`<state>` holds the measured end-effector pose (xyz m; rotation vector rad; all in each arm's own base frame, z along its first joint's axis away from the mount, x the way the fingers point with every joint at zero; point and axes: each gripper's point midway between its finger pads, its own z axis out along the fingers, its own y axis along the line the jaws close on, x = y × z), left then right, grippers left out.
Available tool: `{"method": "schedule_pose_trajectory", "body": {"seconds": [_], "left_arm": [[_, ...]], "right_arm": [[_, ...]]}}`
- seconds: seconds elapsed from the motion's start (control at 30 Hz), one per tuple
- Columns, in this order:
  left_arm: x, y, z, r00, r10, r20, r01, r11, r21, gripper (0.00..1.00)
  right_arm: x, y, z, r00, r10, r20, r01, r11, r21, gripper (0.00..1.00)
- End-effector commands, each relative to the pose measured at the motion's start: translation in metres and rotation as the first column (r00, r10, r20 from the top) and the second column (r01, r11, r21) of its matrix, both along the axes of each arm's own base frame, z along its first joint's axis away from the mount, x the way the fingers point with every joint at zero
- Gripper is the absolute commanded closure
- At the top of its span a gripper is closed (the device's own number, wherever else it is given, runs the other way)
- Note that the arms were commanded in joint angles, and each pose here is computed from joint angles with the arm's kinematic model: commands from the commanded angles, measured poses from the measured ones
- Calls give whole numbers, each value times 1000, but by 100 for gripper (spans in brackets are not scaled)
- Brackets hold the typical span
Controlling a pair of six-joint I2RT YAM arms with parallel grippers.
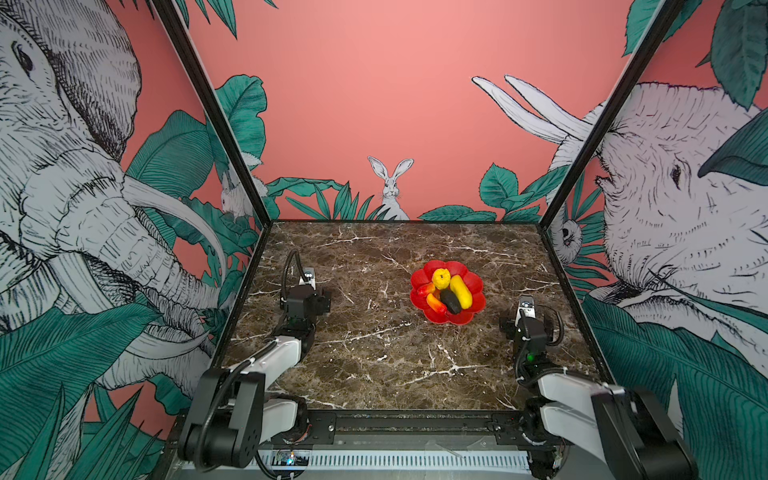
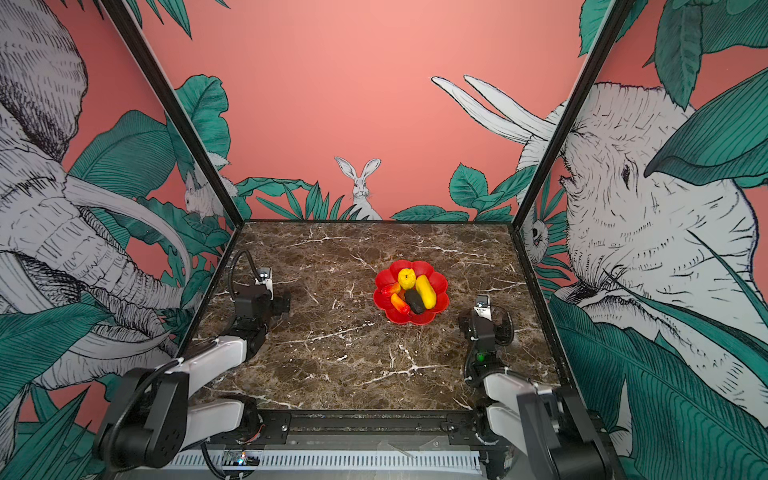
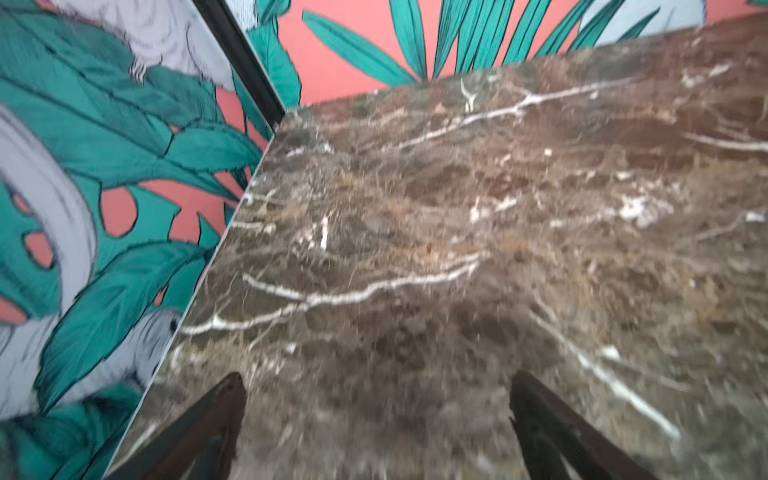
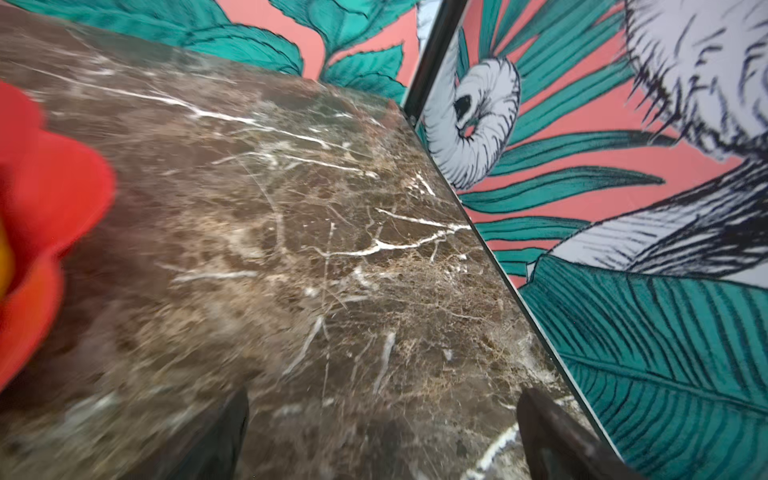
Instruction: Place and organize the fake fruits in the fruit bowl
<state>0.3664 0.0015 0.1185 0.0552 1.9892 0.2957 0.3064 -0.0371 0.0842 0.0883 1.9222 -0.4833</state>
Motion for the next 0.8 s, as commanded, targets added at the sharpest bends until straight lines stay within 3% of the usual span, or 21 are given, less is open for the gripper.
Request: {"method": "schedule_pose_trajectory", "body": {"seconds": [0.0,0.13,0.2,0.27,0.33,0.77], "left_arm": [[26,3,22,997,-16,72,18,999,-28,0],[31,2,-7,995,-32,94,36,999,-36,0],[37,-2,-15,992,-60,115,63,998,-26,0],[34,-3,-23,996,-69,61,73,996,-50,0],[36,-3,-20,993,-73,96,78,996,-42,0],[35,-3,-23,995,-74,73,78,996,-48,0]], "right_arm": [[39,5,53,961,8,278,-25,998,59,0],[63,11,24,978,42,204,-51,998,38,0],[63,7,20,991,19,135,-29,997,75,0],[80,1,18,996,6,94,-15,995,98,0],[79,-2,12,999,0,52,-7,992,123,0],[81,-2,15,997,10,79,-19,993,119,0]]}}
